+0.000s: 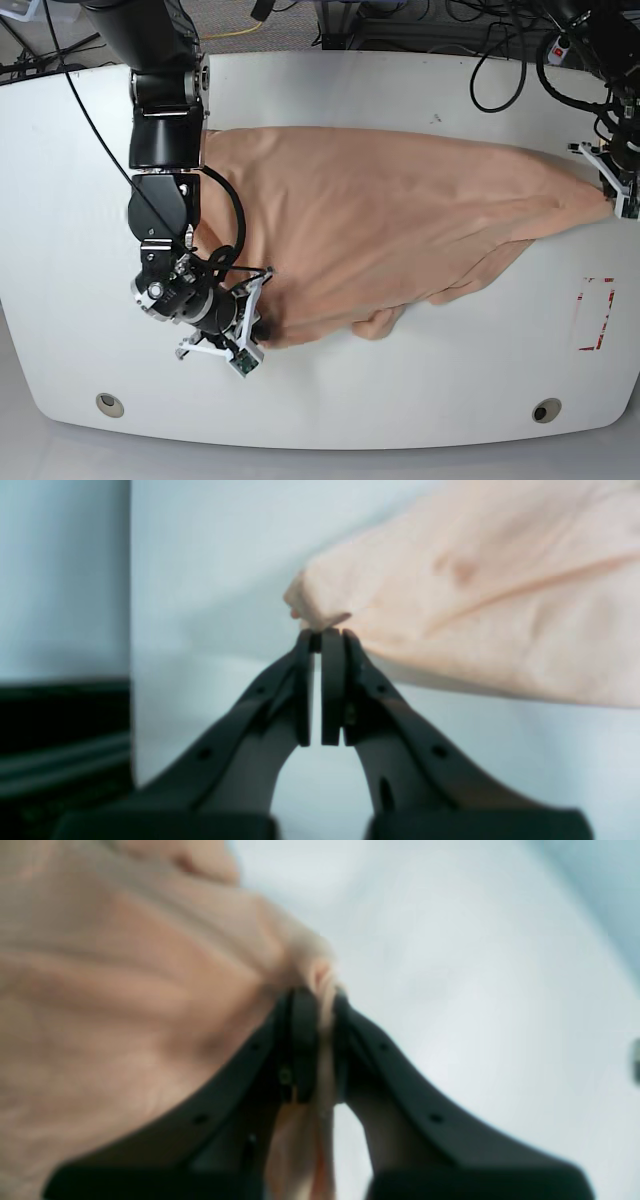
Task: Fold the T-shirt properly
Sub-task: 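Release with the right gripper and regrasp the shirt hem nearby, then lift the shirt with the right gripper and release the left gripper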
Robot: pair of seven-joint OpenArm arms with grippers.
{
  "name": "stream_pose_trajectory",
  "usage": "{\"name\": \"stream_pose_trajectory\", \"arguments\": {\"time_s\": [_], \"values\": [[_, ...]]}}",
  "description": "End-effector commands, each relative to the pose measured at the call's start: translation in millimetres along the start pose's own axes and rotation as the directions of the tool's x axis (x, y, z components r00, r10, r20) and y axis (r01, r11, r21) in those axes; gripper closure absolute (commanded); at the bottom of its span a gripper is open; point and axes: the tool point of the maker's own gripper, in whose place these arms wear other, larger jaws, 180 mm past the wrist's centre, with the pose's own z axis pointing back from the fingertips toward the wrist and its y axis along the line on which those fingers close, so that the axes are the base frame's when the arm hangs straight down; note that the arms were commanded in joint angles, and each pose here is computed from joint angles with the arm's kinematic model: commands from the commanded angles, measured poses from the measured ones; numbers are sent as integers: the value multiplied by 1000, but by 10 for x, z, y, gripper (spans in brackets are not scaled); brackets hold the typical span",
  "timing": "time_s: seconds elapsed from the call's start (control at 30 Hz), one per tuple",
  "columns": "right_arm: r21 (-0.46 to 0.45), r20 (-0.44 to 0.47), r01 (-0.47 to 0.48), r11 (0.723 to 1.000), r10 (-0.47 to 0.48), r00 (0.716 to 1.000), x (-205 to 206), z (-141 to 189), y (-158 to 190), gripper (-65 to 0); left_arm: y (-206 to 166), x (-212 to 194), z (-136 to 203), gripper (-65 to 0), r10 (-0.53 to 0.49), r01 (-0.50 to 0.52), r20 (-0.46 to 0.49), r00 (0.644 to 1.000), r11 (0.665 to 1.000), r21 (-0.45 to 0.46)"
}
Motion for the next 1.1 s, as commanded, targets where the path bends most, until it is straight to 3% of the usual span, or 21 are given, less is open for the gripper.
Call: {"name": "stream_pose_trajectory", "arguments": {"time_s": [0.0,0.1,0.33,0.63,0.93,1.07], "values": [[-85,57,-49,995,54,997,340,225,-270,0,77,359,56,0,-64,60,77,995,997,50],[-126,63,-76,989,84,994,479,337,-434,0,46,653,55,0,-121,112,119,985,991,79],[-219,108,-115,969,141,984,865,582,-827,0,162,1182,94,0,-153,123,206,966,981,153],[-361,195,-152,920,234,952,1599,1081,-1309,0,583,1872,321,0,-95,17,287,953,965,262],[-495,222,-224,840,371,902,2429,1699,-1542,0,872,2687,762,0,-88,-71,459,884,946,317],[-565,201,-215,797,386,900,2610,2056,-1735,0,1115,2919,1044,0,-73,-132,509,858,925,356]]}}
